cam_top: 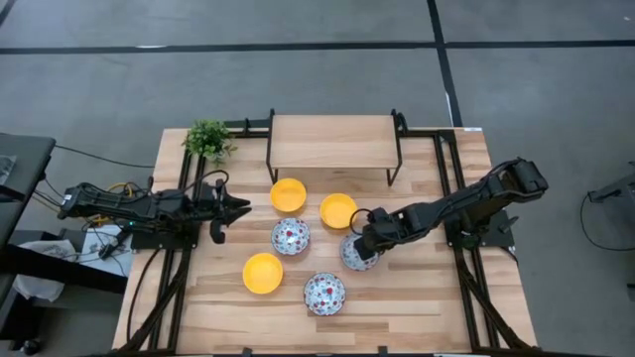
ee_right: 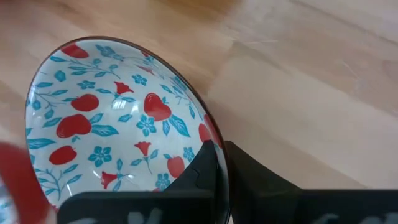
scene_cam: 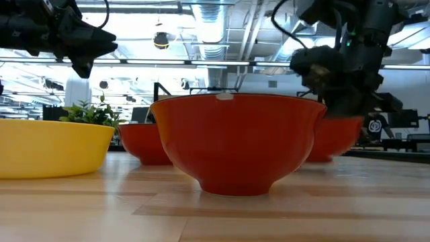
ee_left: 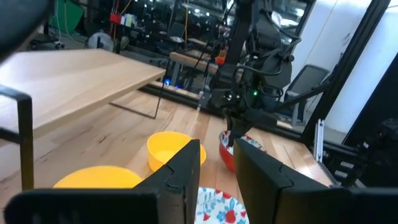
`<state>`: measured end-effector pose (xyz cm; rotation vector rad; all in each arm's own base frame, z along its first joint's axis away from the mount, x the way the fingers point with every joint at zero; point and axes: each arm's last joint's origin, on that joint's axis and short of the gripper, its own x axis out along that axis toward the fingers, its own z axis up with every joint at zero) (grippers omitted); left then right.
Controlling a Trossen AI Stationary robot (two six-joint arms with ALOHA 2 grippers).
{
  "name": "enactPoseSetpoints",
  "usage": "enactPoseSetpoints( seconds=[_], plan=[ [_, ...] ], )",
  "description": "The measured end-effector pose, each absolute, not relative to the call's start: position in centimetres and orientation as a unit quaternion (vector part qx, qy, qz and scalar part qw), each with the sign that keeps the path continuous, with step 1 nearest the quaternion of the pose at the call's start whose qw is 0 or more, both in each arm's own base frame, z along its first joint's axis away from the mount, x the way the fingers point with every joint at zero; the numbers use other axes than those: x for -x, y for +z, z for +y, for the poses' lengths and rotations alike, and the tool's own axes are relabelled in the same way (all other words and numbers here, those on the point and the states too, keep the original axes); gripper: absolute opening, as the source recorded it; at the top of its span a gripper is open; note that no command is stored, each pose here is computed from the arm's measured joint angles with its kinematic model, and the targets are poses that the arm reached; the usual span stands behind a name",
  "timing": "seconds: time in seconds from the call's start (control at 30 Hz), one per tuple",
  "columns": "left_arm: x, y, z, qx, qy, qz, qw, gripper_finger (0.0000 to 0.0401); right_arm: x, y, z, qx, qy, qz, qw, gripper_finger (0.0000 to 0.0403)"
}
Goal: Pick & Place Mini bowls
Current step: Put the top right white patterned bowl on the shelf
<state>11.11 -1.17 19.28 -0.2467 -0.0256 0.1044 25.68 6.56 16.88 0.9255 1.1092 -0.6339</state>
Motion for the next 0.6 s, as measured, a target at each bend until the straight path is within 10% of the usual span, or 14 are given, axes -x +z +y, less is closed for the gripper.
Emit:
enactPoseSetpoints(
  seconds=[0.6],
  plan=[
    [-13.3, 20.7, -1.6, 0.166, 0.026, -0.090, 0.982, 0.0097, -26.5, 26.9, 5.8, -0.348, -0.255, 0.410, 0.804, 0.0001]
  ],
)
